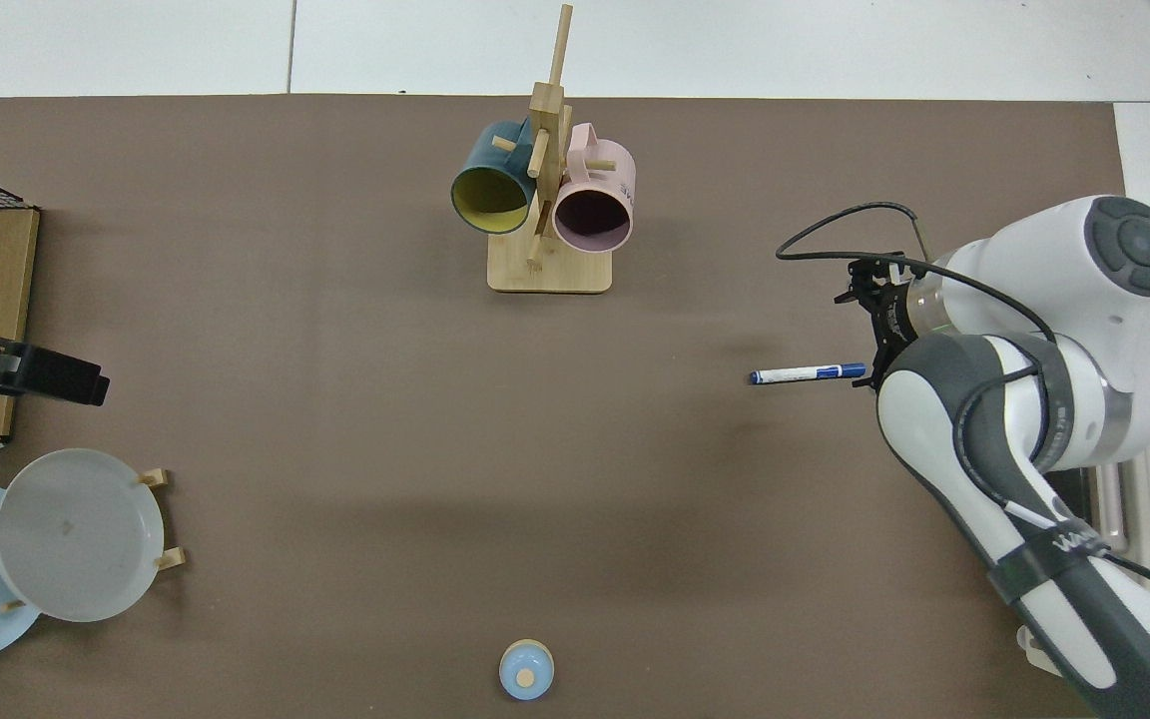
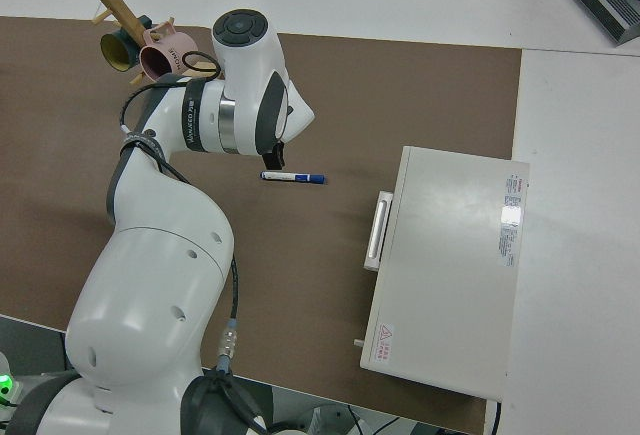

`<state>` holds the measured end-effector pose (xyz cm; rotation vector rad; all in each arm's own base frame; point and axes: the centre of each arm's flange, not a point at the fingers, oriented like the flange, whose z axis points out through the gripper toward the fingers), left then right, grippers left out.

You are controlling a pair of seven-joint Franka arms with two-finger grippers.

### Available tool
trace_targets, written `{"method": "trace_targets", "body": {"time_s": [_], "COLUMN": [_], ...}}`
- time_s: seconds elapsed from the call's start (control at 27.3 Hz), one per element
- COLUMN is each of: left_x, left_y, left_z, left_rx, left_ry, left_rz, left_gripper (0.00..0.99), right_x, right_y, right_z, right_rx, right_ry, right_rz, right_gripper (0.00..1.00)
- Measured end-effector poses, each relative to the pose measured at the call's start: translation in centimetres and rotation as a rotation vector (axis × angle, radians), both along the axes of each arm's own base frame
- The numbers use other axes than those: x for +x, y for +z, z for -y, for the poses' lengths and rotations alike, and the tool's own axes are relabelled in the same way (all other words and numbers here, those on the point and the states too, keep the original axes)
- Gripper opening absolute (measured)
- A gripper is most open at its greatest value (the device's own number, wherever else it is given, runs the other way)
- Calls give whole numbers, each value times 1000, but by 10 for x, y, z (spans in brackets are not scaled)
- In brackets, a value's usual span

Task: Put markers into pen holder
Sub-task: 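Lower the right gripper and close it on the marker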

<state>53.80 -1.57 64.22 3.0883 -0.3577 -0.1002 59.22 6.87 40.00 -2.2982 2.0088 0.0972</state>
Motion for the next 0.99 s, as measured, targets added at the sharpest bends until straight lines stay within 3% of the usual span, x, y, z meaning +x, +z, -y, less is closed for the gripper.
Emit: {"method": "trace_targets", "body": {"time_s": [0.37,0.99], "left_x": [-1,-3], "left_y": [0,0], "left_z": [0,3], "left_rx": [0,0], "left_ry": [0,-6], "left_rz": [-6,-12], "left_gripper": [991,991], "right_x": [0,-3], "right_y": [-59,-107], "right_z": [-4,-2], "right_rx": [7,6], "right_ry": [-19,-32], "right_rz": [-12,0], "right_gripper": [1000,974]}}
